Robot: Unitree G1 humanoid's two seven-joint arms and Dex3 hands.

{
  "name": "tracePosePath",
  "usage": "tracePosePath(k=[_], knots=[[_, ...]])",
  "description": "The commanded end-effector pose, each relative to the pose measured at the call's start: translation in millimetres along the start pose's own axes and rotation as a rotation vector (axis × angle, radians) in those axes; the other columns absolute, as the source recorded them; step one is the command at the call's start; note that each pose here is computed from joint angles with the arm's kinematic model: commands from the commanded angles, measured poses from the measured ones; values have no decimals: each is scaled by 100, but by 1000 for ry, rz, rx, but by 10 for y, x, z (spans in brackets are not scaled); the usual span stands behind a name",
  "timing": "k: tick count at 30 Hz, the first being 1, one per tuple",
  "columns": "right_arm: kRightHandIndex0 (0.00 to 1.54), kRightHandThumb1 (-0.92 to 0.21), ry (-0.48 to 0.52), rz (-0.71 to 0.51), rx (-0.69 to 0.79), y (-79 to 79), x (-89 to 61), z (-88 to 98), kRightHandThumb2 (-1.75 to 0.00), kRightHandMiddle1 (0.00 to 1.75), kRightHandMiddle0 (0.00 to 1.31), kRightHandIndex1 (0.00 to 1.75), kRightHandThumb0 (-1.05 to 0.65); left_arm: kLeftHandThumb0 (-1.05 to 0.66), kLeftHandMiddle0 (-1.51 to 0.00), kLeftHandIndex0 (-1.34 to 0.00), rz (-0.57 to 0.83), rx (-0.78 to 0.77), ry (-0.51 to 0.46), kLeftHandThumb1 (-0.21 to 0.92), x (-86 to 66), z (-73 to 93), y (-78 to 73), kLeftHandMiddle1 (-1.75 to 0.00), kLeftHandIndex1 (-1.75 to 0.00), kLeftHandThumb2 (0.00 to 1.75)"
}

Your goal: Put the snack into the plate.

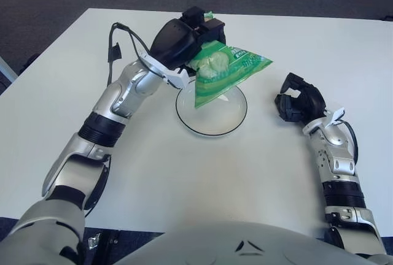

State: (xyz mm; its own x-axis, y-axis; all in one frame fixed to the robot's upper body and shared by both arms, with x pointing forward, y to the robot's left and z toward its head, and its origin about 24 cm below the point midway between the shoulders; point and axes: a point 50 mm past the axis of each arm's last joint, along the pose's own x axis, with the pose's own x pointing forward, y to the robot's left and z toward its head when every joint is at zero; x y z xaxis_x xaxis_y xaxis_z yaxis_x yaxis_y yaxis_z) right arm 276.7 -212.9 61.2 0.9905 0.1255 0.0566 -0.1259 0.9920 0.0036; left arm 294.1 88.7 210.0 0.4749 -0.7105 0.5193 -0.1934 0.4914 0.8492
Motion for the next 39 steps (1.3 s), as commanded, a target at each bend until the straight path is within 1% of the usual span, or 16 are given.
tracePosePath(k=[1, 4, 7, 11, 15, 19, 26, 39], knots=[[129, -27, 200, -22, 58, 56, -218, -437, -137, 175, 65, 175, -50, 54, -75, -96, -7, -53, -25, 14, -42, 123, -67, -175, -175, 153], [130, -27, 200, -21, 58, 58, -219, -436, -137, 175, 65, 175, -50, 54, -75, -96, -30, -102, -42, 14, -68, 186, -146, -175, -175, 153], [130, -27, 200, -17, 59, 58, -219, -435, -137, 175, 65, 175, -50, 54, -75, -96, -78, -157, -62, 14, -75, 205, -180, -175, -175, 153], [130, -27, 197, -10, 60, 63, -218, -431, -137, 175, 65, 175, -50, 54, -75, -96, -157, -187, -87, 14, -91, 201, -213, -175, -175, 153], [130, -27, 195, -6, 58, 60, -218, -430, -137, 175, 65, 175, -50, 54, -75, -96, -213, -195, -91, 14, -128, 164, -294, -175, -175, 153], [130, -27, 196, -6, 57, 58, -216, -429, -137, 175, 65, 175, -50, 54, -75, -96, -233, -186, -99, 15, -137, 159, -315, -175, -175, 152], [130, -27, 200, -10, 57, 58, -216, -430, -137, 175, 65, 175, -50, 53, -74, -95, -281, -126, -118, 15, -150, 149, -347, -175, -175, 152], [130, -28, 204, -10, 61, 55, -222, -430, -136, 175, 65, 175, -50, 53, -74, -93, -356, -100, -103, 16, -164, 141, -405, -175, -175, 151]])
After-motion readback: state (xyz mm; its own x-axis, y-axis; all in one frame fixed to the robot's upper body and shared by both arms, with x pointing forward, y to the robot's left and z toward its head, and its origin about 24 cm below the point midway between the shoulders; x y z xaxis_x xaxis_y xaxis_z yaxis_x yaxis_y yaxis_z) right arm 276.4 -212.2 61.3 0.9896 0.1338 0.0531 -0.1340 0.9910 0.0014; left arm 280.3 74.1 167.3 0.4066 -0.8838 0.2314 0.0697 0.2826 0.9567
